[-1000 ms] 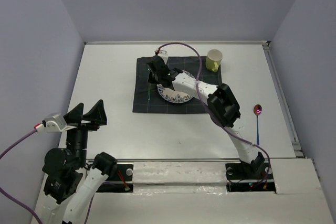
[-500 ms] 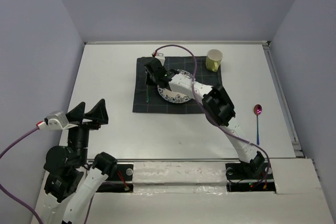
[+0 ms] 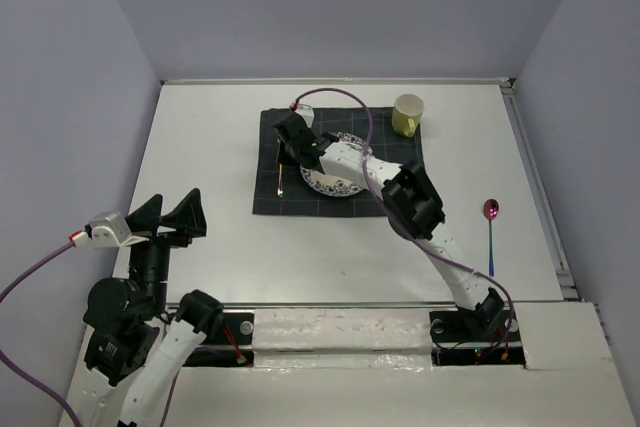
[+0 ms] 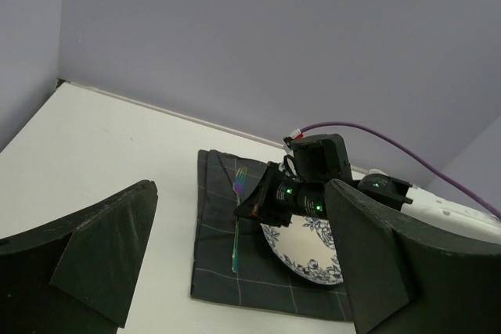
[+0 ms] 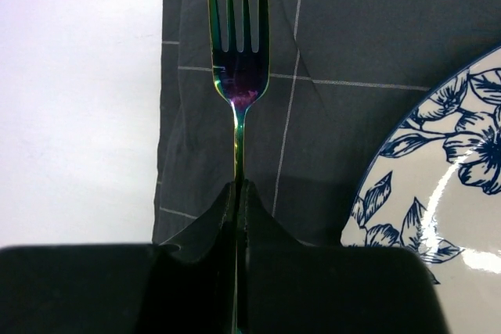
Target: Set the dinner table for one person
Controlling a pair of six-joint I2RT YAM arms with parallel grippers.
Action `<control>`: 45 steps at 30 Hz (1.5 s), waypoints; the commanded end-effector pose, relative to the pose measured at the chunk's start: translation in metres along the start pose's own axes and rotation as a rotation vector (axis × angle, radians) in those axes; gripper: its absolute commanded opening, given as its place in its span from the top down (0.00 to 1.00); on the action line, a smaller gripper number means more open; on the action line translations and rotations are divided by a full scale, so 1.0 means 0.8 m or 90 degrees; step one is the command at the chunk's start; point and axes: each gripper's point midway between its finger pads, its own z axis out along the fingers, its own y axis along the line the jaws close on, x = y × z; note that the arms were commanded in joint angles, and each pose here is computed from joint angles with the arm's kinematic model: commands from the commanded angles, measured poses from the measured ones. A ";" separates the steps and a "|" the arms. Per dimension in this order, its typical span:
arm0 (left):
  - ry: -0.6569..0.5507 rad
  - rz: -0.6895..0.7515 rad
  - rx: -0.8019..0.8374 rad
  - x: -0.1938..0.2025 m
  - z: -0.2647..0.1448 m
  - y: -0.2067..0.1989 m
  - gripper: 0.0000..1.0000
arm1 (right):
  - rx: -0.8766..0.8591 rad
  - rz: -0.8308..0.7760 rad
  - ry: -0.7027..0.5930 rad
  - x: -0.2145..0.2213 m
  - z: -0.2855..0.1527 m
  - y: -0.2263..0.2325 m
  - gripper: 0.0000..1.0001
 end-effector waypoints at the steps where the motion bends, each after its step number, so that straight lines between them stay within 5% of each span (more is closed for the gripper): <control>1: -0.020 0.003 0.003 -0.009 0.004 -0.003 0.01 | -0.008 0.008 -0.005 -0.002 0.003 0.011 0.93; 11: -0.026 0.000 0.003 -0.012 0.001 -0.002 0.01 | 0.001 0.007 -0.007 0.000 0.006 0.007 0.84; 20: -0.030 0.000 0.006 -0.014 0.001 -0.003 0.01 | -0.003 0.014 -0.034 -0.022 -0.005 0.016 0.62; 27: -0.039 -0.006 0.012 -0.018 -0.003 -0.003 0.01 | -0.048 0.017 -0.142 -0.110 -0.094 0.041 0.61; 30: -0.041 -0.009 0.023 -0.019 -0.004 -0.006 0.01 | -0.012 -0.008 -0.192 -0.136 -0.161 -0.002 0.61; 33: -0.057 -0.022 0.056 -0.027 -0.013 -0.013 0.01 | 0.103 0.022 -0.220 -0.141 -0.225 -0.123 0.61; 36: -0.067 -0.035 0.085 -0.032 -0.022 -0.019 0.01 | 0.246 0.109 -0.133 -0.080 -0.266 -0.298 0.61; 37: -0.073 -0.041 0.089 -0.035 -0.025 -0.019 0.01 | 0.220 0.160 -0.148 -0.086 -0.309 -0.316 0.60; 39: -0.091 -0.056 0.096 -0.044 -0.033 -0.016 0.01 | 0.315 0.237 -0.091 -0.033 -0.348 -0.418 0.50; 41: -0.102 -0.067 0.094 -0.049 -0.039 -0.011 0.01 | 0.338 0.255 -0.096 -0.018 -0.396 -0.444 0.37; 42: -0.102 -0.073 0.098 -0.050 -0.040 -0.011 0.01 | 0.380 0.272 -0.107 -0.013 -0.412 -0.467 0.15; 45: -0.103 -0.083 0.112 -0.053 -0.044 -0.012 0.01 | 0.415 0.300 -0.098 -0.007 -0.436 -0.494 0.08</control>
